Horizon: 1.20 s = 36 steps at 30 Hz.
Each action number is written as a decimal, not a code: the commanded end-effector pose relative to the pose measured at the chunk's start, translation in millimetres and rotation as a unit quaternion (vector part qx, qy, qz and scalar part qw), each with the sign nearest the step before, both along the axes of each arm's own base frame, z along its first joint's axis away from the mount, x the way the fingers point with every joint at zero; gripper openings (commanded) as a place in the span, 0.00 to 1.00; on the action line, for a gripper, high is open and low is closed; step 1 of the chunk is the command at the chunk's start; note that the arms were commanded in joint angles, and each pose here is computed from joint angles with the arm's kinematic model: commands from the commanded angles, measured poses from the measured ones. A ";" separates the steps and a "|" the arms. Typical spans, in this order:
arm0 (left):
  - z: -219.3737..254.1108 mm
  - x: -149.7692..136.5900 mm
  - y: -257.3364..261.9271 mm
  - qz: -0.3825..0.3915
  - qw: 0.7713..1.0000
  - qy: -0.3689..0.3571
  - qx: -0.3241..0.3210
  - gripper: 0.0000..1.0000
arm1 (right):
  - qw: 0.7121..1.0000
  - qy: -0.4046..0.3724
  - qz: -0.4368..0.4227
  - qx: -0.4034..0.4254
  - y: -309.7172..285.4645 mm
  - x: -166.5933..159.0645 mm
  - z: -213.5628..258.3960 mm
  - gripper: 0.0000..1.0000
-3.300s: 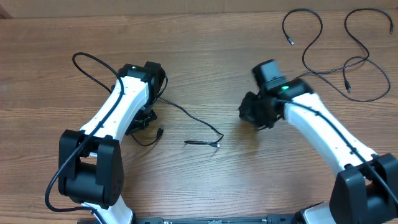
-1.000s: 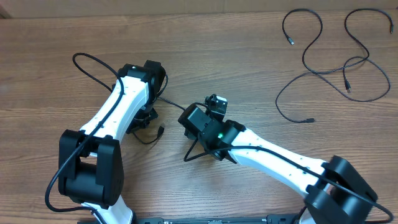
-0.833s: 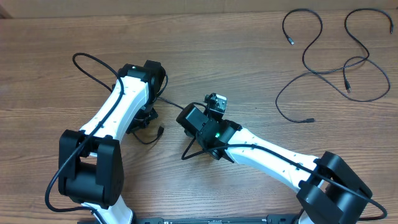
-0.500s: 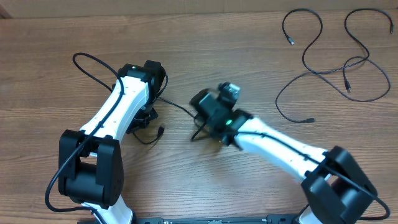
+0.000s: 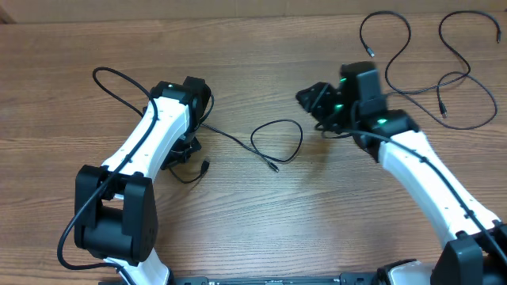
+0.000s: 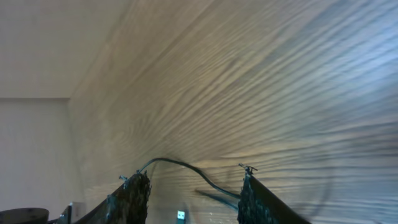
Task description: Untangle cables
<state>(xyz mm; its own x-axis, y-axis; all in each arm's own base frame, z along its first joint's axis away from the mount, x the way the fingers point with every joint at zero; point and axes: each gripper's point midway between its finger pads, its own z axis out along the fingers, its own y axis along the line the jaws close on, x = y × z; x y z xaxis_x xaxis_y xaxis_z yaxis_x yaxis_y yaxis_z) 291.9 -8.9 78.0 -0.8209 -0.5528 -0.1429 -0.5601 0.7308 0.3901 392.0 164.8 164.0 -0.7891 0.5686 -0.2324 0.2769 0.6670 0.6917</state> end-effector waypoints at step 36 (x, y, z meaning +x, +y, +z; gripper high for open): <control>23.3 5.7 -26.7 -0.102 0.986 0.032 -0.125 1.00 | 0.960 0.061 0.247 -0.114 33.9 -78.9 -58.3 0.74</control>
